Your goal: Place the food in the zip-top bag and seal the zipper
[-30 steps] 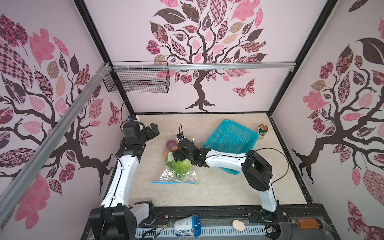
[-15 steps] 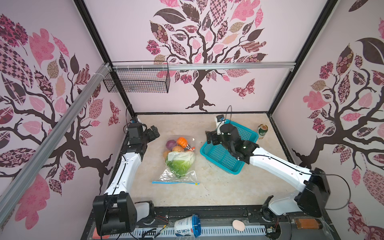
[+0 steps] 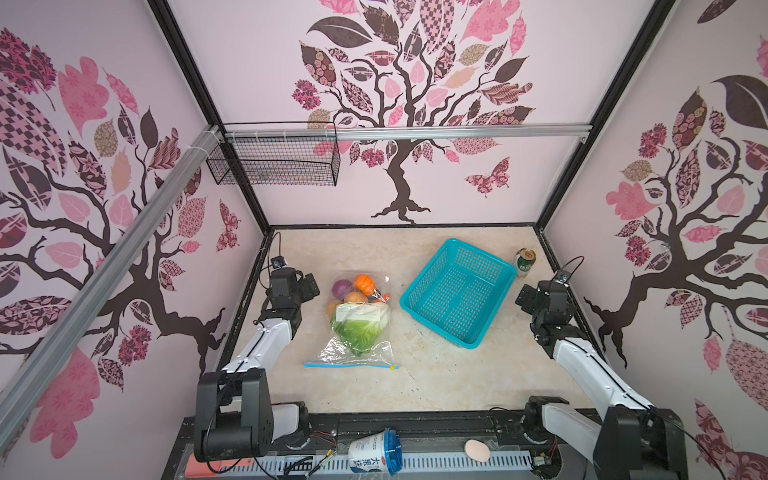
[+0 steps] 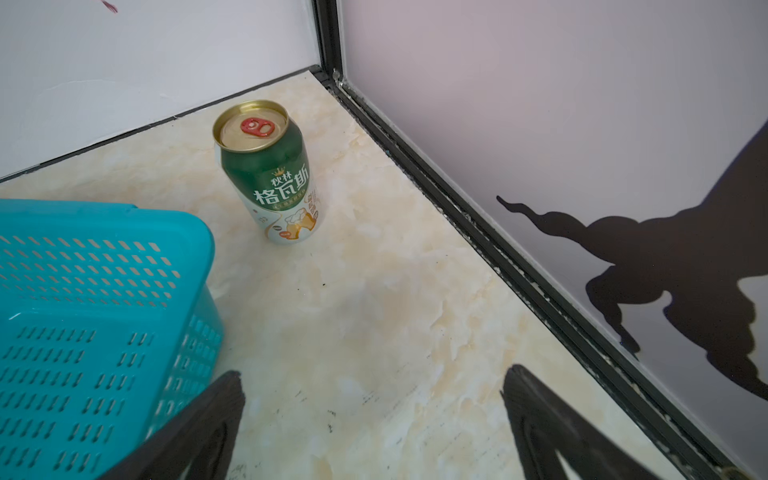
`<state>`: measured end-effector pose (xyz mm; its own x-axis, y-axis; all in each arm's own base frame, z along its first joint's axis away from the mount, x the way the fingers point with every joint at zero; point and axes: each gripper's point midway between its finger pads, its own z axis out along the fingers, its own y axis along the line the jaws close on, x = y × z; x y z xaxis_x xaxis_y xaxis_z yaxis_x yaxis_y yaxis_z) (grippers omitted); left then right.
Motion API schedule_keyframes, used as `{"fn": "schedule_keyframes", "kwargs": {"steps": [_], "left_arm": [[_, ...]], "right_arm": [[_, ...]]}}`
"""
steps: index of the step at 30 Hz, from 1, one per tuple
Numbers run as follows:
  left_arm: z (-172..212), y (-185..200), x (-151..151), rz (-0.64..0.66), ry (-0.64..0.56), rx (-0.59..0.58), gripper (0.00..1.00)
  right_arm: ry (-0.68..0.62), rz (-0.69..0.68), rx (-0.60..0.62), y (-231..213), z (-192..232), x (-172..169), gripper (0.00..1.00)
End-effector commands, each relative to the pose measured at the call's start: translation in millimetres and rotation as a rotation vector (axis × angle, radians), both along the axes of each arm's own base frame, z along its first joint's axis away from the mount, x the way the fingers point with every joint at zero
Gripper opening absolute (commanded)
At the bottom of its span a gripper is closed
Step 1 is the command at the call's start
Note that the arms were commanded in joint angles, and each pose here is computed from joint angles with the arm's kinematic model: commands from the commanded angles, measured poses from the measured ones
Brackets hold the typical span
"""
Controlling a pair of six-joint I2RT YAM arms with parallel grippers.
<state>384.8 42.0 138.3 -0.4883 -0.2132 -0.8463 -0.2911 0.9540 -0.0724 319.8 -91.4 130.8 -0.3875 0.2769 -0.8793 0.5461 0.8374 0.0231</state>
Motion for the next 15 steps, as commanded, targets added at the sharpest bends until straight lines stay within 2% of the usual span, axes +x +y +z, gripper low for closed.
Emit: {"fn": "schedule_keyframes", "kwargs": {"steps": [1, 4, 7, 11, 13, 15], "left_arm": [[1.2, -8.4, 3.6, -0.061, -0.034, 0.135, 0.96], [-14.6, -12.9, -4.4, -0.087, 0.003, 0.181, 0.96], [-29.6, -5.8, -12.0, -0.059, 0.033, 0.214, 0.96], [-39.9, -14.4, -7.4, -0.112, 0.047, 0.198, 0.97], [-37.3, -21.3, -3.5, -0.146, 0.015, 0.182, 0.97], [-30.9, -24.4, -1.2, -0.157, -0.043, 0.177, 0.98]], "right_arm": [[-0.109, 0.011, -0.055, -3.1, 4.3, 17.6, 1.00], [-0.076, 0.078, -0.048, 5.8, -22.9, 27.9, 1.00], [-0.062, 0.184, -0.019, 22.2, -28.8, 45.1, 1.00], [-0.184, 0.301, -0.016, 41.0, -13.6, 59.1, 1.00], [-0.198, 0.343, -0.019, 47.1, -12.9, 65.0, 1.00], [-0.153, 0.373, -0.002, 51.9, -18.9, 72.0, 1.00]]}}
